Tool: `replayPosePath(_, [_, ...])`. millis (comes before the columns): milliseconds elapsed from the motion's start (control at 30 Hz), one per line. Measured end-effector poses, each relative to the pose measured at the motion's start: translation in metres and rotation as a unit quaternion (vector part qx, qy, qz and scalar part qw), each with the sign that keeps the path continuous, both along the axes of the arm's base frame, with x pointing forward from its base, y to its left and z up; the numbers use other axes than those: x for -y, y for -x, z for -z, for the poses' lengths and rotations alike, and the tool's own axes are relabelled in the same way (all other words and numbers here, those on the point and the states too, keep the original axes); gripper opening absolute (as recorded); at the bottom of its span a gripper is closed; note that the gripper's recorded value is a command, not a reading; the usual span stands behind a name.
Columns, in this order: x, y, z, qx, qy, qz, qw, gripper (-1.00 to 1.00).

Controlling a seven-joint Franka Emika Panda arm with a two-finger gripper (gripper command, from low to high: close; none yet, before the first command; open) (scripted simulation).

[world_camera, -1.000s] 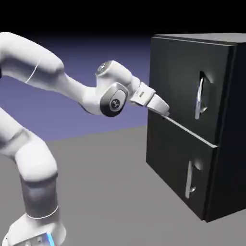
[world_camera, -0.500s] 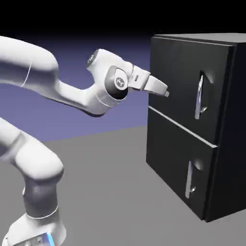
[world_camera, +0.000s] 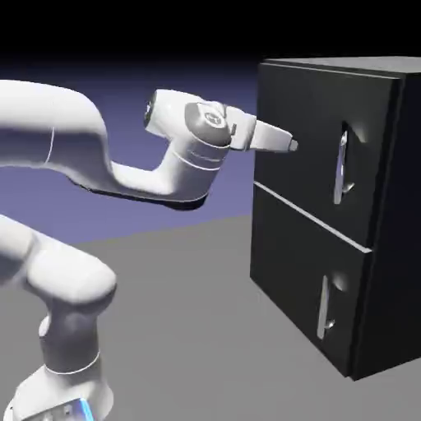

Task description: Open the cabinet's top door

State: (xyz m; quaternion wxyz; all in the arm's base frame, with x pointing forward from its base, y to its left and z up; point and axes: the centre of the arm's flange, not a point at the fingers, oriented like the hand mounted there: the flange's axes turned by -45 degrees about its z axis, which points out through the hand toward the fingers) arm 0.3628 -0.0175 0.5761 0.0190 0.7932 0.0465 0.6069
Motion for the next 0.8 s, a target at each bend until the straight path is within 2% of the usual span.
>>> replayPosePath(400, [0.045, -0.012, 0.017, 0.072, -0.022, 0.004, 0.997, 1.0])
replayPosePath(800, [0.094, -0.041, 0.06, 0.131, -0.049, -0.001, 0.99, 1.0])
